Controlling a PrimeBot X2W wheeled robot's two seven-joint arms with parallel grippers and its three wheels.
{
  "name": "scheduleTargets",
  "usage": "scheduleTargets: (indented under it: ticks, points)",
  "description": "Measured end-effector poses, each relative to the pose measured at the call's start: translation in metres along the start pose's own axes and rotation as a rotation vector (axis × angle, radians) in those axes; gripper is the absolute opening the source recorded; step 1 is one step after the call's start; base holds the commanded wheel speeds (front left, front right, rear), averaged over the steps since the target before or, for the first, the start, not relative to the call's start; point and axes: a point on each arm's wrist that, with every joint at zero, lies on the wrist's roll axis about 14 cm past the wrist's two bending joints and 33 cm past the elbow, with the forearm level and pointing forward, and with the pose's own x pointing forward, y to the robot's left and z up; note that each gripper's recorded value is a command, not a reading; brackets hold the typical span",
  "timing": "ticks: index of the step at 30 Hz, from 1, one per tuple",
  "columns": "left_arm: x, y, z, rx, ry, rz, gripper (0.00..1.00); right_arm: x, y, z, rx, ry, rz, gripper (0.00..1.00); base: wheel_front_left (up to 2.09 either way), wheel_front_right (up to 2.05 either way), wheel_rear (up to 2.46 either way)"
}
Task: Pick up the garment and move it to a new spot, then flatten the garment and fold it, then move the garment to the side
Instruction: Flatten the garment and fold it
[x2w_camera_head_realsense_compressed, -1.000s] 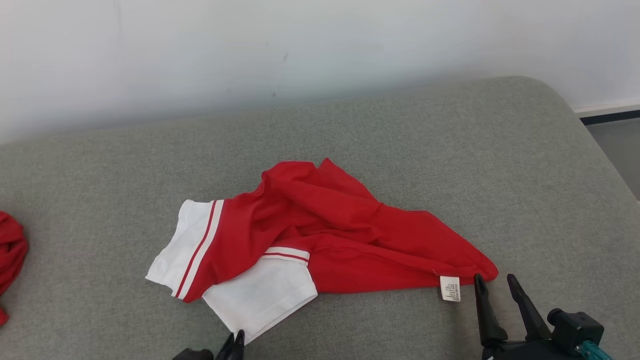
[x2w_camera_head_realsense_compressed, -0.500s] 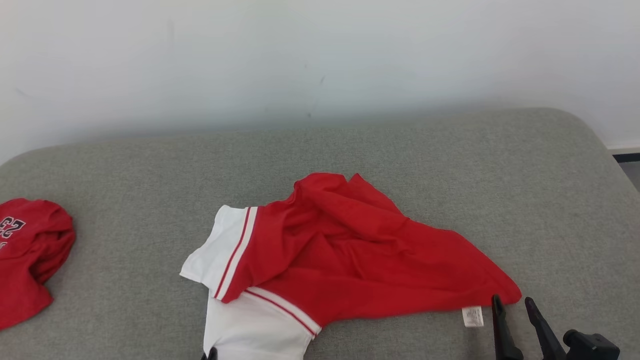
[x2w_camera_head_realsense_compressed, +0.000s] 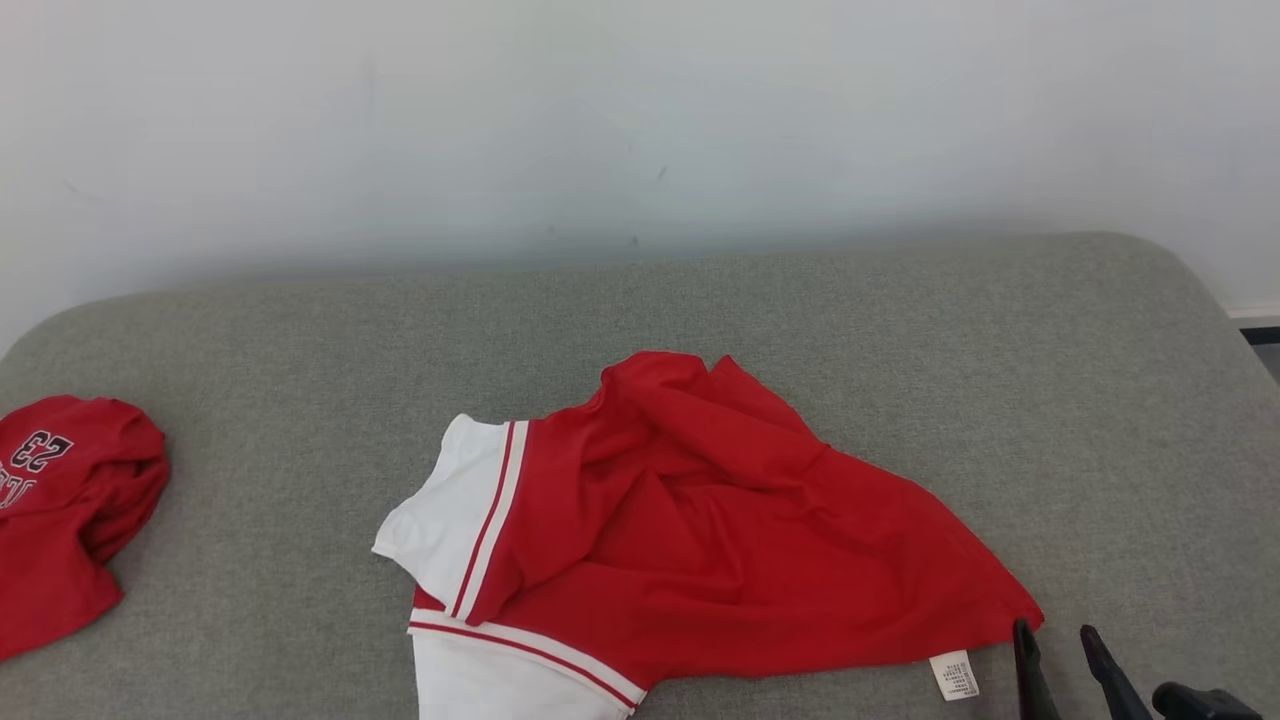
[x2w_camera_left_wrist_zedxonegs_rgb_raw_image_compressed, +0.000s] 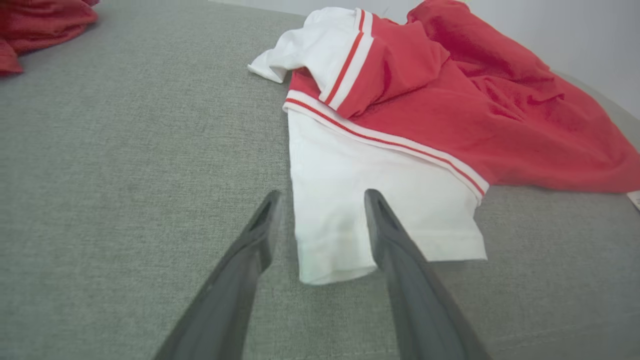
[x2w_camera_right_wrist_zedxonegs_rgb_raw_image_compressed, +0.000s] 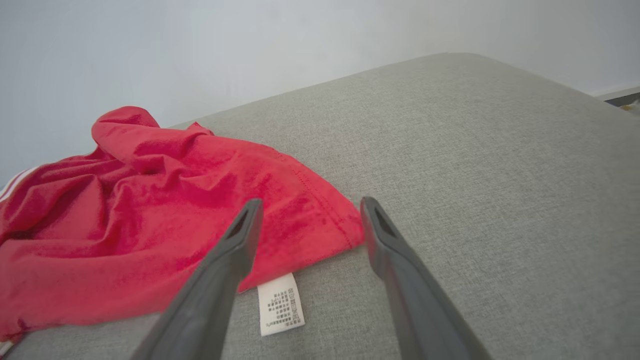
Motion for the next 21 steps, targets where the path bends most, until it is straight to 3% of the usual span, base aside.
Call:
scheduleTargets:
  ticks: [9, 21]
  points:
    - [0.003, -0.001, 0.001, 0.01, 0.006, -0.01, 1.0, -0.002, -0.023, -0.009, -0.052, 0.05, -0.039, 1.0, 0.0, 0.0, 0.0]
    - [-0.009, 0.007, -0.056, -0.034, 0.194, 0.022, 1.0, 0.017, -0.034, -0.018, -0.087, 0.129, -0.054, 1.0, 0.0, 0.0, 0.0]
